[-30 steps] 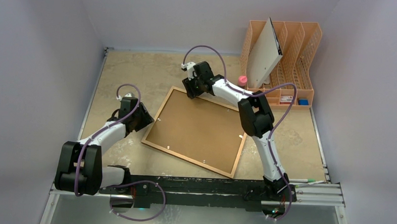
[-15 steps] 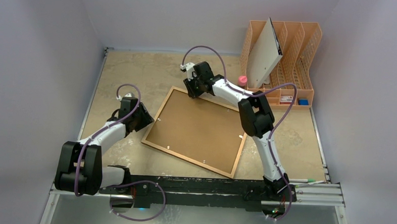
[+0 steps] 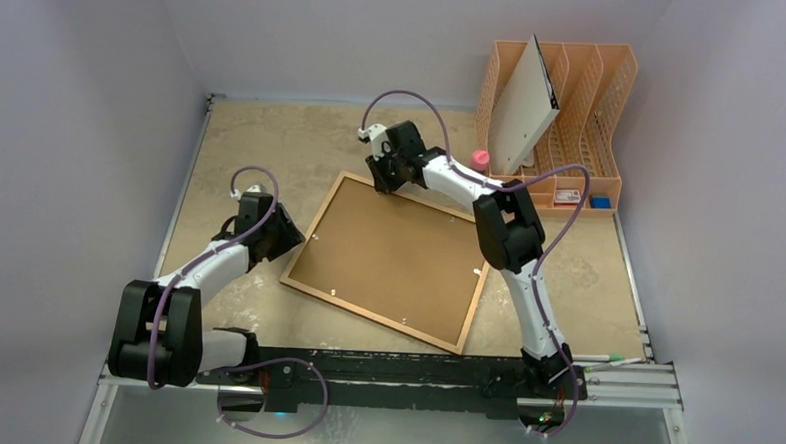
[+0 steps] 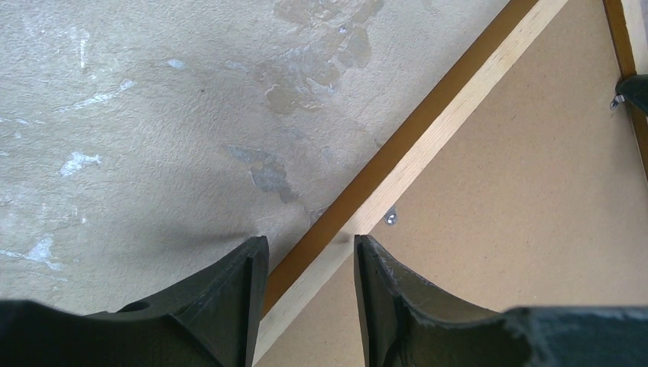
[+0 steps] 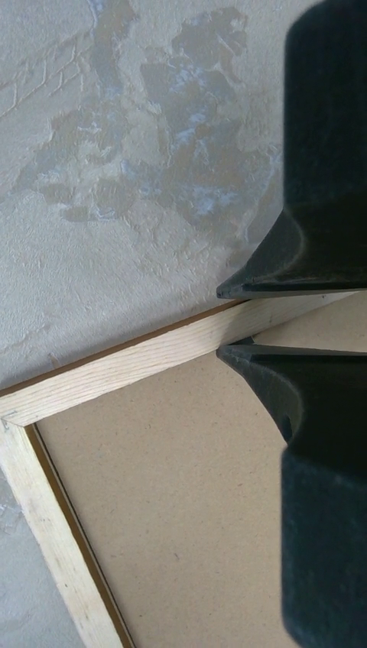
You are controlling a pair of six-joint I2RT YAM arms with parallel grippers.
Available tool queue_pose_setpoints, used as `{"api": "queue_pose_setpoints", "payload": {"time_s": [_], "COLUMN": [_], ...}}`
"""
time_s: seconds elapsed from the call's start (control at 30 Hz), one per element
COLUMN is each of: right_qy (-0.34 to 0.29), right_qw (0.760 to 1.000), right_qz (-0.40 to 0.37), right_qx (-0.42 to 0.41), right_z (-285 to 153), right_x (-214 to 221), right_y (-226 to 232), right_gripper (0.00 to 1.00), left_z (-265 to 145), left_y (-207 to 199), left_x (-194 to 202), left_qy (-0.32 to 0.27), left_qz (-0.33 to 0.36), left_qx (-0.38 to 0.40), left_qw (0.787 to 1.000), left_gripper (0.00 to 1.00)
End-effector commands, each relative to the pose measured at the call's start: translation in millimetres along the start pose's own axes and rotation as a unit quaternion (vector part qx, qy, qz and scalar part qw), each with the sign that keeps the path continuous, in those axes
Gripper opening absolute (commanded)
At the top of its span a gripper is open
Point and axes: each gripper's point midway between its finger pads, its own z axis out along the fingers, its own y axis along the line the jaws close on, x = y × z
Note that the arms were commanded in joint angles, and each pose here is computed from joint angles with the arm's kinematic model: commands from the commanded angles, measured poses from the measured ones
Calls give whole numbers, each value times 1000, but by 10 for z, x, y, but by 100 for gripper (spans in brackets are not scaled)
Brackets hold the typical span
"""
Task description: Put the photo into the frame
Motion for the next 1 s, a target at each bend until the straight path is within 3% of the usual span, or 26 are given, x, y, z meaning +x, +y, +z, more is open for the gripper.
{"api": "queue_pose_setpoints", "payload": {"time_s": [0.0, 0.13, 0.27, 0.4, 0.6, 0.8, 0.97], "right_qy": [12, -43, -90, -144, -149, -134, -133], "right_qw": [999, 996, 984, 953, 921, 833, 799], "right_qz": [40, 68, 118, 185, 254, 377, 440], "right_qx": [1, 35, 99, 190, 255, 382, 387], "right_z": [-228, -485, -841, -1457, -2070, -2740, -2963], "right_x": [-78, -444, -711, -782, -203, 846, 1419], "right_y": [38, -30, -187, -414, -417, -637, -601], "right_gripper": [34, 56, 61, 67, 76, 85, 90], "left_z": [-35, -76, -120, -166, -250, -381, -543], "left_y": [-29, -88, -139, -175, -237, -254, -110], "left_x": [-46, -112, -170, -210, -264, -236, -120], "left_qy": [-12, -19, -24, -28, -35, -33, -22], "left_qz": [4, 5, 8, 12, 13, 8, -11], "left_qx": [5, 11, 16, 20, 31, 39, 12], "left_qw": [1000, 1000, 1000, 999, 999, 999, 1000], "left_gripper": [47, 47, 48, 48, 49, 51, 52]}}
